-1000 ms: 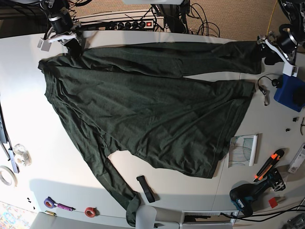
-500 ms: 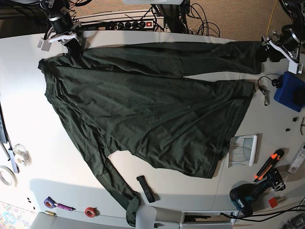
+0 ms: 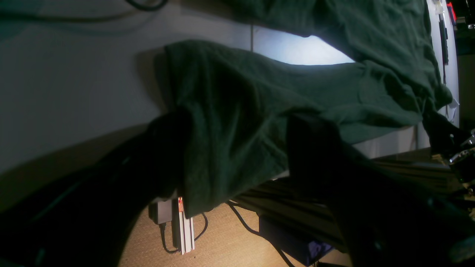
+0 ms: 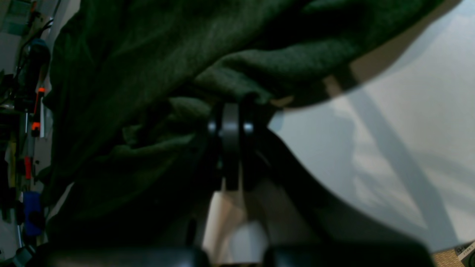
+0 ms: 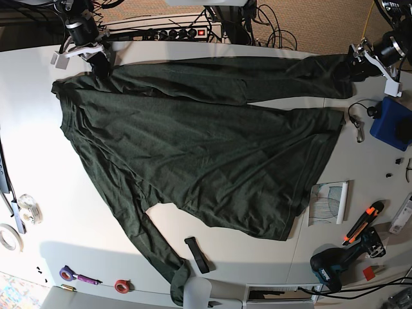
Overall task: Layout the t-shirt on the table in an organized manner, then fold the t-shirt properly
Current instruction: 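Grasp the shirt's collar-edge corners with both grippers and lift them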
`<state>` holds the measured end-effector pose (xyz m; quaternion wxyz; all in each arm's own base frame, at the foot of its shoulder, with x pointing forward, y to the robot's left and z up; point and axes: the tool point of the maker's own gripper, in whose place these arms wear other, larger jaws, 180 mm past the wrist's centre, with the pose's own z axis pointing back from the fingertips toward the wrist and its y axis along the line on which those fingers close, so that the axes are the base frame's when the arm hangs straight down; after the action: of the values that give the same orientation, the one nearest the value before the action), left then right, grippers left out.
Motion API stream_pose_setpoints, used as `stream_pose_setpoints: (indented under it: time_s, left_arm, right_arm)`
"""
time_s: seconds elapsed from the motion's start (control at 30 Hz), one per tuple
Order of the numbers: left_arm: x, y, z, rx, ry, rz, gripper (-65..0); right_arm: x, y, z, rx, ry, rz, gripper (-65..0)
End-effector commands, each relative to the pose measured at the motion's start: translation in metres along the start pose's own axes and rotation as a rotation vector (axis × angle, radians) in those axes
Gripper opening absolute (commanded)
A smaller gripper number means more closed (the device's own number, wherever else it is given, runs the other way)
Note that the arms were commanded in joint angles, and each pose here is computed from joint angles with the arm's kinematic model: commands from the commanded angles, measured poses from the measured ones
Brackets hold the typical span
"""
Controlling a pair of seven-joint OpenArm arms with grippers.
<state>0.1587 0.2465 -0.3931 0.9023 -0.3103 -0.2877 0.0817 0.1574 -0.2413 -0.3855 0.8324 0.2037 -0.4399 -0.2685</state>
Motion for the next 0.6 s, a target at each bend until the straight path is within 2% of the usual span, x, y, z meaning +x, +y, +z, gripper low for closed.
stream_pose_setpoints:
  time_s: [0.0, 0.1, 0.3, 0.4, 0.43, 0.57]
  left_arm:
    - [-0.011, 0.006, 0.004, 0.033, 0.068, -0.006, -21.9]
    - [-0.015, 0.005, 0.003, 0.029, 0.086, -0.007, -26.7]
    - [-0.031, -0.012, -0.019, -0.025, 0.163, -0.02, -27.0]
    - [-0.032, -0.012, -0.027, -0.009, 0.184, -0.04, -27.4]
    - [-0.031, -0.012, -0.028, -0.007, 0.185, -0.046, -30.4]
    - [-0.026, -0.011, -0.029, -0.004, 0.168, -0.036, -49.7]
  right_arm:
    - [0.01, 0.004, 0.003, 0.021, -0.034, 0.01, -65.0]
    - [0.009, 0.004, 0.002, 0.022, -0.033, 0.01, -65.0]
    - [0.002, 0.013, -0.002, 0.047, -0.012, 0.009, -65.0]
    - [-0.003, 0.019, -0.006, 0.067, 0.005, 0.009, -65.0]
    - [-0.005, 0.021, -0.007, 0.069, 0.009, 0.011, -65.0]
    - [-0.004, 0.02, -0.007, 0.067, 0.006, 0.012, -65.0]
